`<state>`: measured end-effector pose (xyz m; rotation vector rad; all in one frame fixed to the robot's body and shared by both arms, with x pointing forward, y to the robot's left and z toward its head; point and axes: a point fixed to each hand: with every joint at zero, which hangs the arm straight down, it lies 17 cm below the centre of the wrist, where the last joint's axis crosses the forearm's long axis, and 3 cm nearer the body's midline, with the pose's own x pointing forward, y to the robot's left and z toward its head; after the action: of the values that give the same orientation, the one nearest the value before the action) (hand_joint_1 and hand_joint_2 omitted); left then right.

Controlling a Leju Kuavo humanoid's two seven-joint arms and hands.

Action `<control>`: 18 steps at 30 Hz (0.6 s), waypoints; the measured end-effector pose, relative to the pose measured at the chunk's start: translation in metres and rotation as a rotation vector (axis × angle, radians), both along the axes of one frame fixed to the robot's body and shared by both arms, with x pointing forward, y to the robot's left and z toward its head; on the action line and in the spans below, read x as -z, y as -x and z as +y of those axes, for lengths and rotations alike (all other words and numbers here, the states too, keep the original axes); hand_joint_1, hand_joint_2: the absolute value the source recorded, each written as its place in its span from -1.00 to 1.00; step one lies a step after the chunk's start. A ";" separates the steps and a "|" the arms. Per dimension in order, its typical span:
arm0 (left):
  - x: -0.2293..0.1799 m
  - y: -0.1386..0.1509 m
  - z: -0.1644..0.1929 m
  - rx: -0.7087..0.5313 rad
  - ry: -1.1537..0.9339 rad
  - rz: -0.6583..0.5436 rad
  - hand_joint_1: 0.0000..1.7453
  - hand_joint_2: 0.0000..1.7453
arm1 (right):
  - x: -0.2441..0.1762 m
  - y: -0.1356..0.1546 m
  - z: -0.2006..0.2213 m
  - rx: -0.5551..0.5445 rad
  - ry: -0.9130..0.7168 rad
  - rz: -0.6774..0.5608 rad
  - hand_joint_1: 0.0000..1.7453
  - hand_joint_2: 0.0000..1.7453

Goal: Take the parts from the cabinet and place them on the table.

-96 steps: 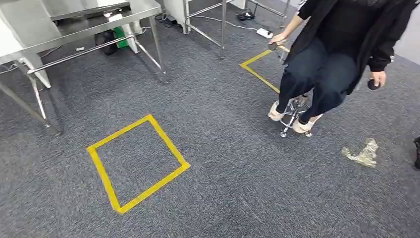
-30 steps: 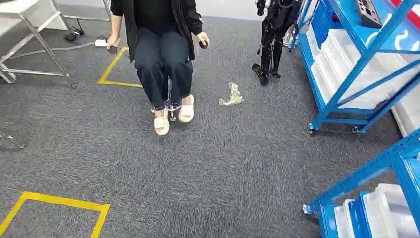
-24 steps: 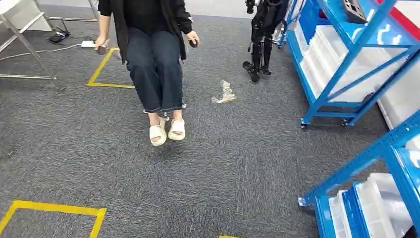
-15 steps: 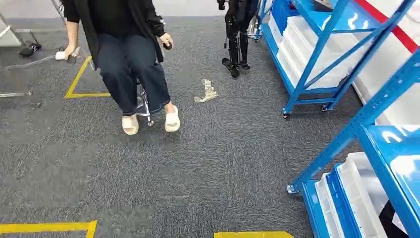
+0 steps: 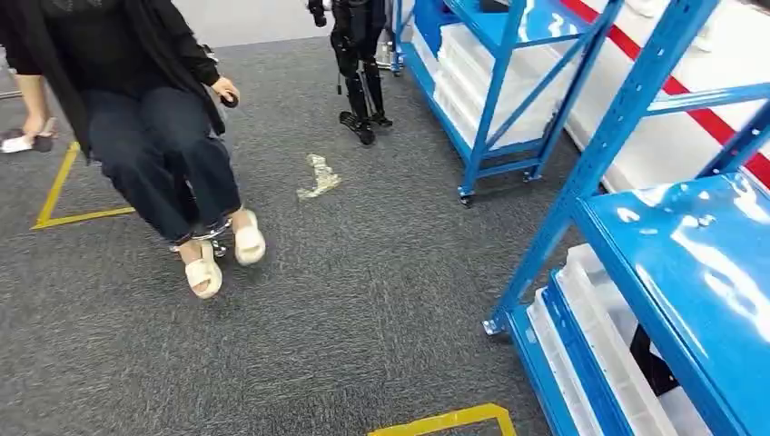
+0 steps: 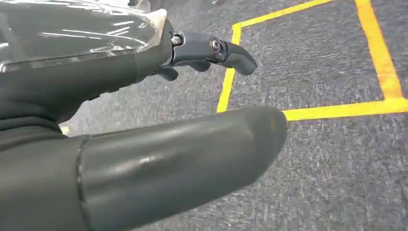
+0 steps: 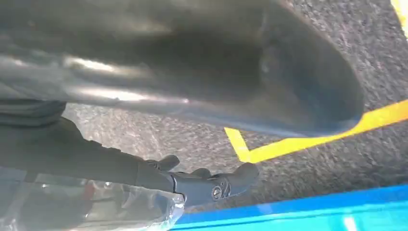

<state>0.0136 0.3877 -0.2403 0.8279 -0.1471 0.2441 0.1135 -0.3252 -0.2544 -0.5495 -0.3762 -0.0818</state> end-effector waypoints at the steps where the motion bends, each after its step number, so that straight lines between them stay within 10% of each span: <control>1: -0.002 0.002 0.000 -0.018 -0.007 0.006 -1.00 -1.00 | 0.001 0.002 0.001 -0.017 0.001 0.010 -1.00 -1.00; 18: -0.012 -0.001 -0.030 0.016 -0.039 -0.045 -1.00 -1.00 | 0.001 -0.008 -0.002 -0.038 -0.015 0.001 -1.00 -1.00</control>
<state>0.0149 0.3580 -0.2287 0.8604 -0.2011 0.2458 0.1220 -0.3276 -0.2553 -0.5269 -0.3850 -0.0481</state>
